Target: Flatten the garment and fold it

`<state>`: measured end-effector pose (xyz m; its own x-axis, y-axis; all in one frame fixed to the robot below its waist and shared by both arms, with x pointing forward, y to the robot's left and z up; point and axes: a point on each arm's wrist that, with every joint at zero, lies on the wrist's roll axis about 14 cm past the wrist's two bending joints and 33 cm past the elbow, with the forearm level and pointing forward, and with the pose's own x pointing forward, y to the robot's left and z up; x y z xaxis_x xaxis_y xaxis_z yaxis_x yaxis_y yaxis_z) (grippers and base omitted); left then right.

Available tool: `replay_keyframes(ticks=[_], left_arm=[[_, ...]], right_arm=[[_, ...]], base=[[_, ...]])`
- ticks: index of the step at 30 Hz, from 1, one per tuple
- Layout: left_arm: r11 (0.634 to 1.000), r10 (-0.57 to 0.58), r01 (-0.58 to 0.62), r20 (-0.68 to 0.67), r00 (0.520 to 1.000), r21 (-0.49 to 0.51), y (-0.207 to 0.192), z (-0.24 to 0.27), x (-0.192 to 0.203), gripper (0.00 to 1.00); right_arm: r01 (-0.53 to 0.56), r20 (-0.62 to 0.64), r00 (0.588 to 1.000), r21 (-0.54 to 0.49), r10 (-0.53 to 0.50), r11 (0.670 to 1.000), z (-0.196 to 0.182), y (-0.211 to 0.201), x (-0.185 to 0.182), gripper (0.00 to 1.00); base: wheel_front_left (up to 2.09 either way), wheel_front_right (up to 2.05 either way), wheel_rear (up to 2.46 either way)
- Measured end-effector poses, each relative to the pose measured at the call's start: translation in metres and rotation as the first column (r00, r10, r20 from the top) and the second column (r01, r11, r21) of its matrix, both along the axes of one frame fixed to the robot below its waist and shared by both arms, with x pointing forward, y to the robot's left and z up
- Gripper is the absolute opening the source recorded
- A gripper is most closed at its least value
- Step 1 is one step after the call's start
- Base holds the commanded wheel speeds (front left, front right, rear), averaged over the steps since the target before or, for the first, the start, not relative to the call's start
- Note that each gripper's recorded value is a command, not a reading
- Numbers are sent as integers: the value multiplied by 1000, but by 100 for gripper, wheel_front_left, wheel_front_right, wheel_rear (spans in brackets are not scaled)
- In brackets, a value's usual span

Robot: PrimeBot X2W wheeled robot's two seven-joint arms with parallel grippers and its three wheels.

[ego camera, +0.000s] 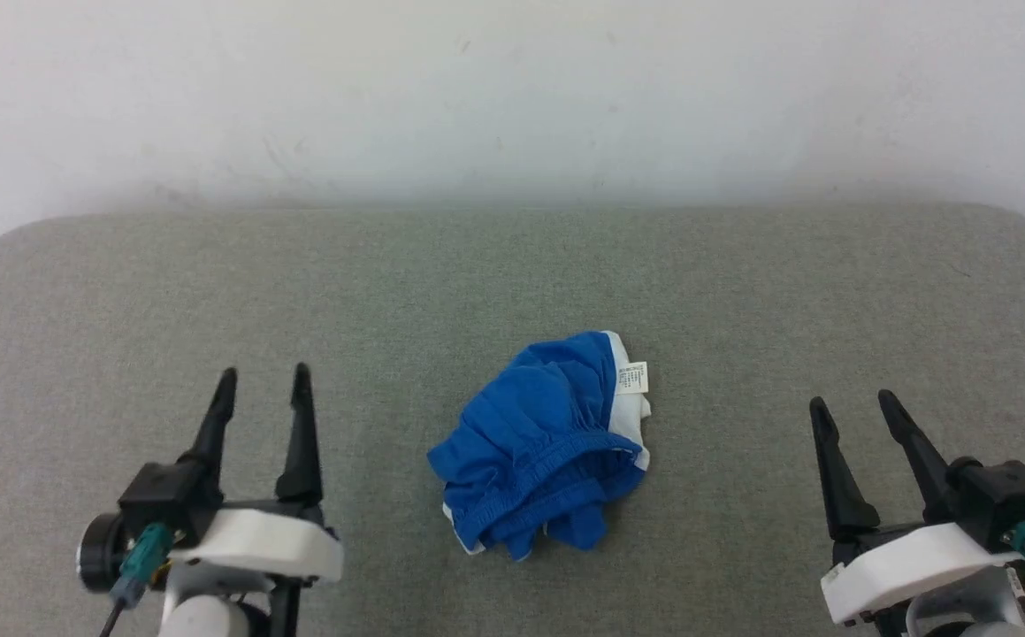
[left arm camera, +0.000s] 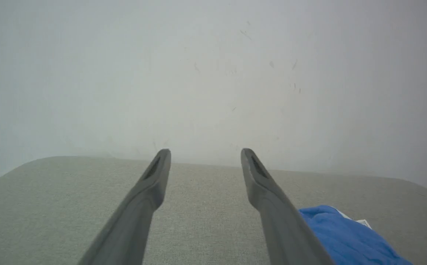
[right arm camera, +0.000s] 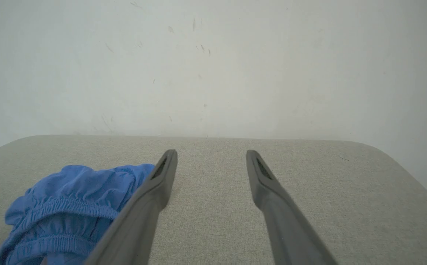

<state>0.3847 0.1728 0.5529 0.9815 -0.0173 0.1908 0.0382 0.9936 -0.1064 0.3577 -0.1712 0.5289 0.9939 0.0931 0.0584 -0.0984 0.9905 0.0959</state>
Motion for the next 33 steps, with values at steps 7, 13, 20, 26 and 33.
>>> replay_keyframes(ticks=[7,13,20,26,33], left_arm=[[999,52,-52,-29,998,17,24,-13,-20,100],[998,56,-55,-17,998,18,30,-11,-32,100],[998,66,-66,-17,998,-13,31,-13,-39,100],[998,62,-63,-24,998,-26,28,-16,-40,100],[996,74,-76,-33,997,-48,31,-20,-31,100]], right_arm=[[-25,-79,997,1,25,1000,-14,7,0,100],[-73,-240,968,24,77,997,-46,22,-1,100],[-198,-446,872,58,203,979,-73,57,14,100],[-351,-592,750,22,295,936,-88,86,35,100],[-419,-697,646,17,312,908,-116,103,58,100]], base=[[0,0,0],[0,0,0],[0,0,0],[0,0,0],[0,0,0]])
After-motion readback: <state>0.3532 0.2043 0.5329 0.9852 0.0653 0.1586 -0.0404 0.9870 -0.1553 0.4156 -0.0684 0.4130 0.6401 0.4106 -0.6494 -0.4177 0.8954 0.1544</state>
